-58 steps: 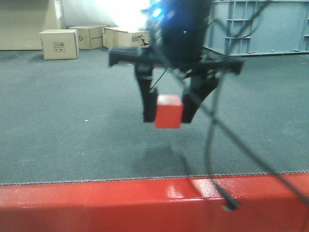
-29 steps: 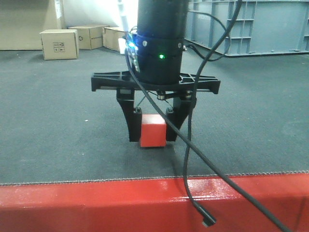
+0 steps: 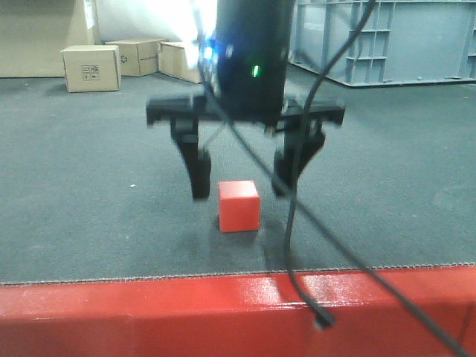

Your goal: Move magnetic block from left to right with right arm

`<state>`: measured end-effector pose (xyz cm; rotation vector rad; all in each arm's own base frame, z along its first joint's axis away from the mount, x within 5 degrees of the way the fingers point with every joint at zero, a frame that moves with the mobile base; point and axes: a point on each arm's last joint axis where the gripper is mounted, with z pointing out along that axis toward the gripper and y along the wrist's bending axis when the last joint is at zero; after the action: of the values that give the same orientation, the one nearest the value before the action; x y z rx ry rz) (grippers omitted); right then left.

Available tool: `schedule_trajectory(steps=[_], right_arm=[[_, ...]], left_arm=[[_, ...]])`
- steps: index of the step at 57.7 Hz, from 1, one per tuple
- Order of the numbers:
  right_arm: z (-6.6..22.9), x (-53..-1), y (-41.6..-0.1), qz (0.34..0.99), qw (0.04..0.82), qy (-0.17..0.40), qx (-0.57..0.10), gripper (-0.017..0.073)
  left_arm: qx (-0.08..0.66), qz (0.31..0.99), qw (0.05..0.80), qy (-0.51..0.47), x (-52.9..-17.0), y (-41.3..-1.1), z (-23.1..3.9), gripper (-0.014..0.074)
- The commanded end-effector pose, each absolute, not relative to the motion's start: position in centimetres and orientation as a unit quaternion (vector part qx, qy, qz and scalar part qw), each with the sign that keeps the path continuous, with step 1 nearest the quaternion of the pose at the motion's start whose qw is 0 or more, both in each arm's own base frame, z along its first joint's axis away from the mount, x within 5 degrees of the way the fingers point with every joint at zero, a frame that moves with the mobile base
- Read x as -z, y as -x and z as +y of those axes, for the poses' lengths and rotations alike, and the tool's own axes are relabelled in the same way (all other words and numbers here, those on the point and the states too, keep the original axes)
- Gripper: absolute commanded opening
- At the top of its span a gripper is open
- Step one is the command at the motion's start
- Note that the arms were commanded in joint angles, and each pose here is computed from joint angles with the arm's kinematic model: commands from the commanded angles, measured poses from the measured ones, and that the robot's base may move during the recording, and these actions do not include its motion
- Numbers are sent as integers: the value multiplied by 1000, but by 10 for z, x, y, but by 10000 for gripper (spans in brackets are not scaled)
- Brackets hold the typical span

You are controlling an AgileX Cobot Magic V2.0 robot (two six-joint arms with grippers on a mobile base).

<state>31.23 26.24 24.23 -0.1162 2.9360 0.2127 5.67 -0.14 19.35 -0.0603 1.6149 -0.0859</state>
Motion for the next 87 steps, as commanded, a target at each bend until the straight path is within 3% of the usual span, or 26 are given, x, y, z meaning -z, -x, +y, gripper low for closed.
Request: schedule_trajectory(steps=[1,17,25,33,40,56,70,87], right_arm=[[251,-291,-303,979,167,70,-93,609],[213,-322,-261,936,277,174,-130,608],[176,-327,-243,912,335,178,-155,553],[134,-324,-229,902,370,147,-163,296],[91,-317,-215,897,406,105,-141,15],[22,-316,-187,823,560,-22,-88,31],[3,-319,-145,713,699,-33,-44,31],[2,-309,-91,668,742,-27,-47,31]], left_arm=[[43,692,720,29,-198,-56,-1,-126],[43,692,720,29,-198,-56,-1,-126],[43,692,720,29,-198,-56,-1,-126],[43,692,720,29,-198,-56,-1,-126],[43,692,720,29,-198,-56,-1,-126],[43,692,720,29,-198,-56,-1,-126],[43,692,720,29,-198,-56,-1,-126],[43,692,720,29,-198,-56,-1,-126]])
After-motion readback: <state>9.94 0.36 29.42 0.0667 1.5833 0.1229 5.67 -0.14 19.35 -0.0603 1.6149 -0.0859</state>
